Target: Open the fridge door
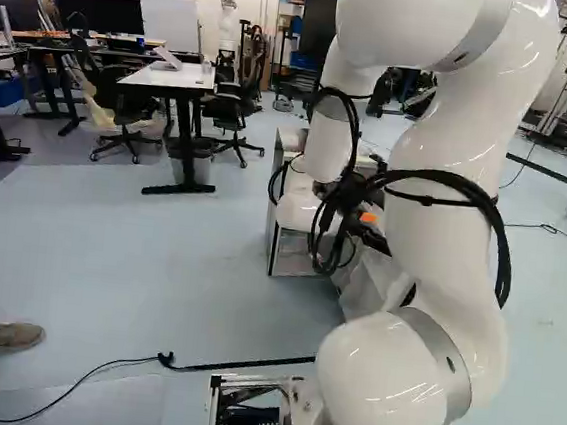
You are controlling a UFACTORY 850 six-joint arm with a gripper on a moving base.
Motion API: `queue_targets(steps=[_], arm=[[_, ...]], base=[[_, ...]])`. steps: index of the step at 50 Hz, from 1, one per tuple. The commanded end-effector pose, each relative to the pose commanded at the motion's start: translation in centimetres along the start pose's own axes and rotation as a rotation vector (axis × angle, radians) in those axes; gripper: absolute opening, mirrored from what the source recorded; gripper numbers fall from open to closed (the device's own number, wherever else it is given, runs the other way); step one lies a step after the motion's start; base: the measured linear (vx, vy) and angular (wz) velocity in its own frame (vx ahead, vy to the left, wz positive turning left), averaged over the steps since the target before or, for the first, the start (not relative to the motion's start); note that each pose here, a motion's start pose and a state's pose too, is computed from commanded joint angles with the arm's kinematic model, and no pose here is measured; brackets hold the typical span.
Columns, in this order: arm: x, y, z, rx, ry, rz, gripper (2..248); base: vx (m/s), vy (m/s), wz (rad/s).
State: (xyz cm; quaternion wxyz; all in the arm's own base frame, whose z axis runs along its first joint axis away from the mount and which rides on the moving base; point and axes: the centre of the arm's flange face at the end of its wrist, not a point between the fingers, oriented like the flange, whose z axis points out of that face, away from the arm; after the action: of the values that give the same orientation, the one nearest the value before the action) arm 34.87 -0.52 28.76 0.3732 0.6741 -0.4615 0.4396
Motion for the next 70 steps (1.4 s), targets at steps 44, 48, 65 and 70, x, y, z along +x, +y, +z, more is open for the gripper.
queue_targets(steps=[44, 48, 65, 70], arm=[[-0.4, -0.8, -2.3, 0.167, 0.022, -0.057, 247], [-0.3, -0.8, -2.3, 0.175, 0.021, -0.057, 247], [0.3, -0.7, -2.2, 0.23, 0.018, -0.056, 247], [0.5, -0.6, -2.1, 0.251, 0.017, -0.056, 247]], base=[[0.0, 0.0, 0.0], [0.0, 0.0, 0.0], [0.0, 0.0, 0.0], [0.0, 0.0, 0.0]])
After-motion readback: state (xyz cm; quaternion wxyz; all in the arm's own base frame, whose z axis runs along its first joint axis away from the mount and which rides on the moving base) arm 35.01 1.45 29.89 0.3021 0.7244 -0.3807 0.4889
